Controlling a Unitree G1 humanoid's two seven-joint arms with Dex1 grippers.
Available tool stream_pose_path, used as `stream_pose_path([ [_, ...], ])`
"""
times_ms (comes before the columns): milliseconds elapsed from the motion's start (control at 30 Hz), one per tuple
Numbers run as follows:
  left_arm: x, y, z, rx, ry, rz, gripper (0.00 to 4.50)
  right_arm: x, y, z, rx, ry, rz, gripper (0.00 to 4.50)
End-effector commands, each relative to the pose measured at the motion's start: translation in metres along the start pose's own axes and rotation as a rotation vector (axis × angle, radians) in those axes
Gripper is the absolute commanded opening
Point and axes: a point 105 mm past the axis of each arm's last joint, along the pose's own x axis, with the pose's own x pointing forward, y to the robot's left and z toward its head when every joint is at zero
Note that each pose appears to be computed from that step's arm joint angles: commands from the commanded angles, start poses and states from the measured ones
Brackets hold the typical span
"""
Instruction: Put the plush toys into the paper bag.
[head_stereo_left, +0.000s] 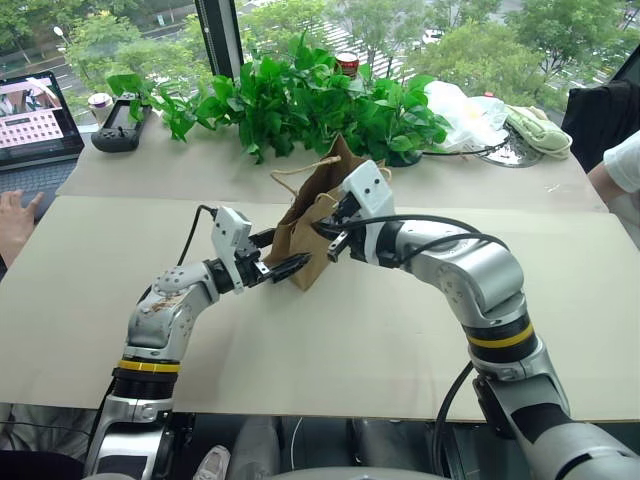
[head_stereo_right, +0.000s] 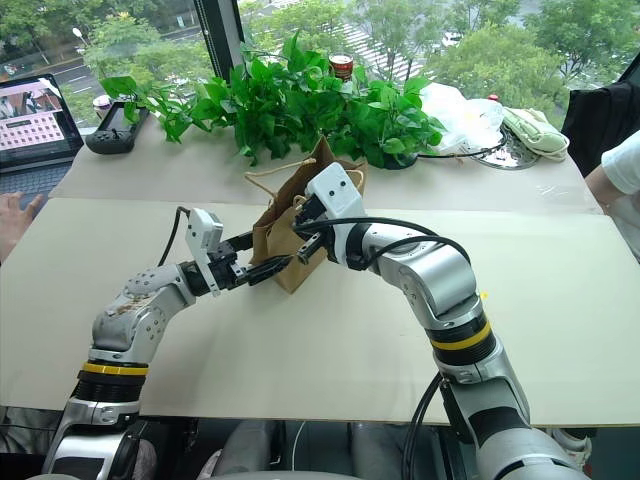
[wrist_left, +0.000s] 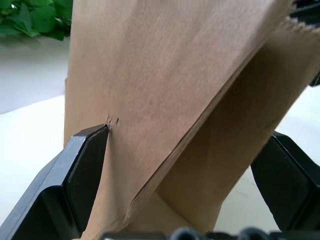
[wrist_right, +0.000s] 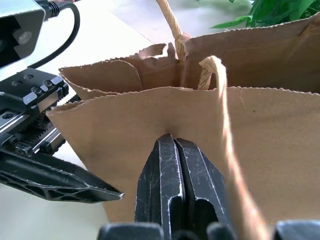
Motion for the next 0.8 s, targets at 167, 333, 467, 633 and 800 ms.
stream_pose_path([
  [167,0.013,0.001,0.008,0.054,-0.038,0.037,3.99,0.0,0.002,0.013,-0.032,-0.044,-0.001,0.0],
  [333,0.015,0.005,0.005,0.069,-0.031,0.058,2.5,0.0,0.002,0.014,-0.035,-0.045,-0.001,0.0],
  [467,0.016,0.006,0.005,0.075,-0.031,0.061,0.93,0.0,0.002,0.014,-0.035,-0.046,-0.001,0.0],
  [633,0.018,0.01,0.005,0.078,-0.036,0.087,0.01,0.0,0.003,0.014,-0.036,-0.046,0.001,0.0],
  [800,0.019,0.012,0.004,0.072,-0.035,0.098,0.01,-0.002,0.006,0.013,-0.042,-0.036,0.017,0.0],
])
